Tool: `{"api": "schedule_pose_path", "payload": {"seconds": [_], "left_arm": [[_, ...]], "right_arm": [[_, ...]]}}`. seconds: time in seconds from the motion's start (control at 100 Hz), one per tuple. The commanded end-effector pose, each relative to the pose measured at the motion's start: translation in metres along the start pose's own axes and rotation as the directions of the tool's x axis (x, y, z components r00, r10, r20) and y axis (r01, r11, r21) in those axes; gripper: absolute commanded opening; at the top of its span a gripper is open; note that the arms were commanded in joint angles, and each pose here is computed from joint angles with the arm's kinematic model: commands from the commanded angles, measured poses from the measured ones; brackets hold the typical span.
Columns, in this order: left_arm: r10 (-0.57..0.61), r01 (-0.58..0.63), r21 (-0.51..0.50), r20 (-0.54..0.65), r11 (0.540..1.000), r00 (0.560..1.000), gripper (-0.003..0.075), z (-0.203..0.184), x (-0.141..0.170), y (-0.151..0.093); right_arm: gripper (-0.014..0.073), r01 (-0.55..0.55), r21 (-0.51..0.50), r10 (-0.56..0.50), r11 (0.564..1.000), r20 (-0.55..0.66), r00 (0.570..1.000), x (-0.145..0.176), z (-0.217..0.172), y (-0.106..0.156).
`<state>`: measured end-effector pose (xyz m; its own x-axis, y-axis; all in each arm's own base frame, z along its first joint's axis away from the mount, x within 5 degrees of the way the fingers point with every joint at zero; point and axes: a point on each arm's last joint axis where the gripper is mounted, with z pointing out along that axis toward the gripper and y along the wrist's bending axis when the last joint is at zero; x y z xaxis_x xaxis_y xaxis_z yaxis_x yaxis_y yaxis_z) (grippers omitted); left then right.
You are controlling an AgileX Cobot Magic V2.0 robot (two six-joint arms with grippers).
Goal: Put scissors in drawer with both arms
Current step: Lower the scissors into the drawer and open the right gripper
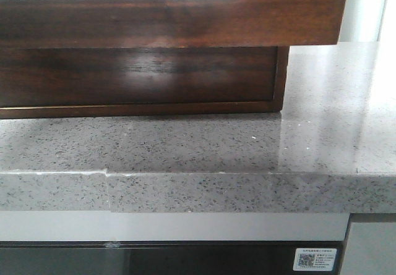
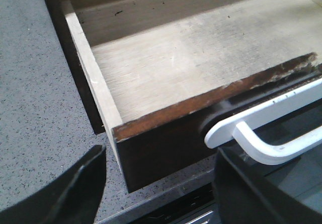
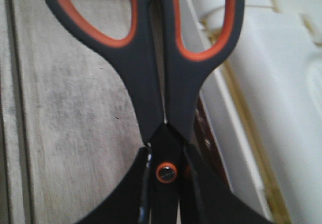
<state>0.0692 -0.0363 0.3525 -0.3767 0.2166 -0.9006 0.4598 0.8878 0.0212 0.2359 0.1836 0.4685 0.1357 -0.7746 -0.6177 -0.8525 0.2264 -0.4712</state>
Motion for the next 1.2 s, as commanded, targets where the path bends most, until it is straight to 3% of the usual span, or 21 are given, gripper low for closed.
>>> {"api": "schedule_pose_path", "payload": {"seconds": [0.0, 0.35, 0.8, 0.89, 1.06, 1.19], "left_arm": [[-0.013, 0.014, -0.003, 0.092, 1.0, 0.996, 0.0437, -0.004, -0.015, 0.001], [-0.013, 0.014, -0.003, 0.092, 1.0, 0.996, 0.0437, -0.004, -0.015, 0.001], [-0.013, 0.014, -0.005, 0.095, 1.0, 0.995, 0.0437, -0.004, -0.015, 0.001], [-0.013, 0.014, -0.005, 0.095, 1.0, 0.995, 0.0437, -0.004, -0.015, 0.001], [-0.013, 0.014, -0.005, 0.095, 1.0, 0.995, 0.0437, -0.004, -0.015, 0.001], [-0.013, 0.014, -0.005, 0.095, 1.0, 0.995, 0.0437, -0.004, -0.015, 0.001]], "right_arm": [[-0.0055, 0.069, 0.044, -0.073, 0.997, 0.087, 0.994, -0.019, -0.002, 0.002], [-0.0055, 0.161, -0.05, -0.164, 0.986, -0.08, 0.983, -0.014, 0.07, 0.011], [-0.0046, 0.186, -0.062, -0.194, 0.981, -0.199, 0.961, -0.003, 0.079, 0.009], [0.0002, 0.188, -0.063, -0.197, 0.98, -0.209, 0.958, -0.002, 0.079, 0.009], [0.019, 0.187, -0.065, -0.197, 0.98, -0.21, 0.958, -0.002, 0.079, 0.009], [0.0231, 0.175, -0.059, -0.184, 0.983, -0.209, 0.961, -0.002, 0.079, 0.009]]}}
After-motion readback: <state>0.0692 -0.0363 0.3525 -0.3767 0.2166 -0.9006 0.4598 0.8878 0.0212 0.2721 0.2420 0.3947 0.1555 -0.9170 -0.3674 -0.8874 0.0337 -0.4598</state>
